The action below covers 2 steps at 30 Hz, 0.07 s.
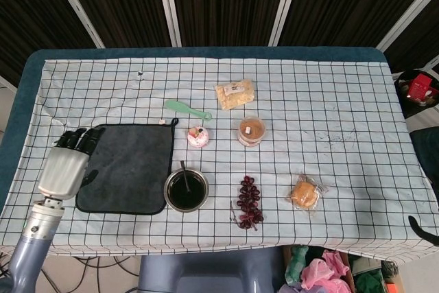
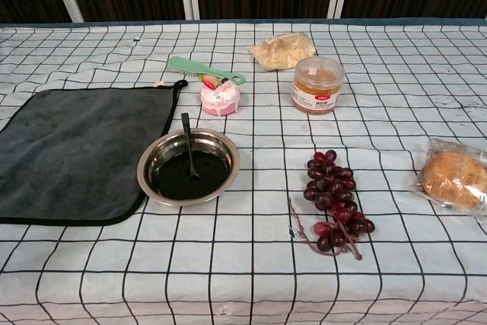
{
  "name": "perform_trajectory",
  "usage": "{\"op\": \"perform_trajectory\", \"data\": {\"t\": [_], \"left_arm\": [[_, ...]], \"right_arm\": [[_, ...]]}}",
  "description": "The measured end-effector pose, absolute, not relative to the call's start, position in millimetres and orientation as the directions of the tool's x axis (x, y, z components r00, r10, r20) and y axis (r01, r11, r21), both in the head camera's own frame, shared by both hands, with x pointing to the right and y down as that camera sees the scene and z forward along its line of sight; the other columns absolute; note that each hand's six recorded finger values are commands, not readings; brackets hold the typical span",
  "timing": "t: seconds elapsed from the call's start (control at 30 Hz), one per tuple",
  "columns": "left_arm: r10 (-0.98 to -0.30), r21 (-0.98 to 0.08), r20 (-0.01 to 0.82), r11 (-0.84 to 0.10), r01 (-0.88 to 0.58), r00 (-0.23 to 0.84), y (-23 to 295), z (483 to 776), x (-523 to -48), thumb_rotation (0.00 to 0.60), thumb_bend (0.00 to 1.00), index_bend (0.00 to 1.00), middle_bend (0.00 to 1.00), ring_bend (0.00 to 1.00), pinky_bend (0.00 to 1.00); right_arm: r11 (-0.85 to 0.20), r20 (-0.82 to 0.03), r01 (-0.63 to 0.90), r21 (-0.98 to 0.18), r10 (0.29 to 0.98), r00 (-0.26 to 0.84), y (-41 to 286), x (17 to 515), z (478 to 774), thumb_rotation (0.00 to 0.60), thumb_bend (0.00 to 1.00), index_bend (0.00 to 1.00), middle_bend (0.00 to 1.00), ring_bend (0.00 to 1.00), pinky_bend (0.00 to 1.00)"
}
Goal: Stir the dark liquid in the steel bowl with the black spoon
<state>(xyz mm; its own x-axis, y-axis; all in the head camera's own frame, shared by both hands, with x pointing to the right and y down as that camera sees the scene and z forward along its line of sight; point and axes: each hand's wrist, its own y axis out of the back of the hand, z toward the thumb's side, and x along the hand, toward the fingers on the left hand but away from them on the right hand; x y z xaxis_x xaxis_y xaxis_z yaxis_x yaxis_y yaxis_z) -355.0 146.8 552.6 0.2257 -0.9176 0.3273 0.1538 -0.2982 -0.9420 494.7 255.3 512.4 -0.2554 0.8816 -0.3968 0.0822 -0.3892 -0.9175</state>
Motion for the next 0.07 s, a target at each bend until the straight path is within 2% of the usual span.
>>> {"op": "perform_trajectory", "data": {"t": [0.07], "left_arm": [[-0.916, -0.935, 0.355, -0.345, 0.082, 0.186, 155.5, 550.1, -376.8, 0.6, 0.13, 0.1, 0.13, 0.08, 0.12]], "right_arm": [[-0.387, -0.393, 0.075, -0.919, 0.888, -0.238, 254.4, 491.6, 512.9, 0.6, 0.23, 0.06, 0.01, 0.04, 0.21]]}}
